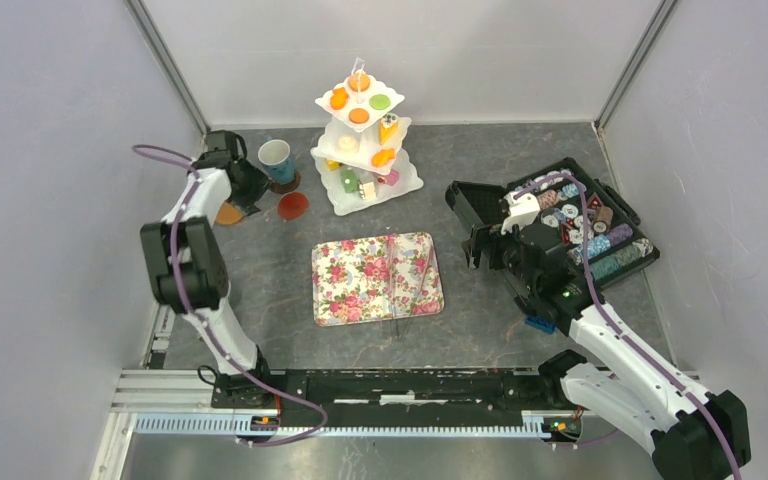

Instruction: Serve the afternoon tea

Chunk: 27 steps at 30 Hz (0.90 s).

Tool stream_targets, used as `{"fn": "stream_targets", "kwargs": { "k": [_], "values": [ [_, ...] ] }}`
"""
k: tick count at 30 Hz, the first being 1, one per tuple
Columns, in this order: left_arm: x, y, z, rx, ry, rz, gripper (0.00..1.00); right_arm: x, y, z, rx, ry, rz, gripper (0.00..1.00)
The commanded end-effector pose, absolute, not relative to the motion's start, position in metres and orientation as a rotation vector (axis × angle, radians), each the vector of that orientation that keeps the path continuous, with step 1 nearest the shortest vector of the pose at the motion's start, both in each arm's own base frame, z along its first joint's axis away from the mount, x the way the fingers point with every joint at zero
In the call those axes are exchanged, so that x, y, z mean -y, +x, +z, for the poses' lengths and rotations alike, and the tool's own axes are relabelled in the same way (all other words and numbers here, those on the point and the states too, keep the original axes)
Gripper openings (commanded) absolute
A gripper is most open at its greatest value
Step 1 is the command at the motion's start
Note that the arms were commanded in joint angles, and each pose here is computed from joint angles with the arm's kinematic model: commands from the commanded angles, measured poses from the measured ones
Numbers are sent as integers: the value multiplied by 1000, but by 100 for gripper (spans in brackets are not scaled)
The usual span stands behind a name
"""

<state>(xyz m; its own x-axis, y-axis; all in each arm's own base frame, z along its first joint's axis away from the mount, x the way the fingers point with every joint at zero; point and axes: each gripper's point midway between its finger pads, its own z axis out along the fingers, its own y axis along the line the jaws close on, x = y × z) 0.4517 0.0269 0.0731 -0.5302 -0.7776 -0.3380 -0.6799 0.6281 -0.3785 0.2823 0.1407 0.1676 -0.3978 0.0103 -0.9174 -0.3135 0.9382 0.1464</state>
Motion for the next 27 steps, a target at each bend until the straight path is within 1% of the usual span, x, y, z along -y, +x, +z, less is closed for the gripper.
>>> {"fn": "stream_targets", "kwargs": {
  "k": [1, 3, 6, 8, 9, 13, 16, 20, 27],
  "values": [
    [-54, 397, 137, -2317, -1085, -27, 66, -144, 282, 167, -1954, -232, 373, 98],
    [-66, 369, 149, -2282, -1077, 79, 68, -147, 283, 168, -1955, -240, 382, 98],
    [-85, 328, 150, -2227, -1111, 219, 90, -151, 284, 168, -1964, -261, 391, 98],
    [-95, 309, 148, -2195, -1167, 226, 98, -151, 284, 169, -1966, -270, 390, 98],
    [-99, 303, 145, -2188, -1193, 221, 100, -151, 285, 168, -1967, -271, 387, 98],
    [-112, 286, 124, -2199, -1351, 143, 100, -152, 285, 167, -1968, -275, 390, 98],
    [-113, 286, 107, -2218, -1441, 80, 100, -154, 286, 170, -1966, -275, 398, 98],
    [-117, 287, 87, -2230, -1513, 111, 100, -152, 285, 172, -1961, -265, 397, 98],
    [-123, 280, 60, -2225, -1643, 173, 91, -147, 283, 170, -1962, -248, 379, 98]
  ]
}}
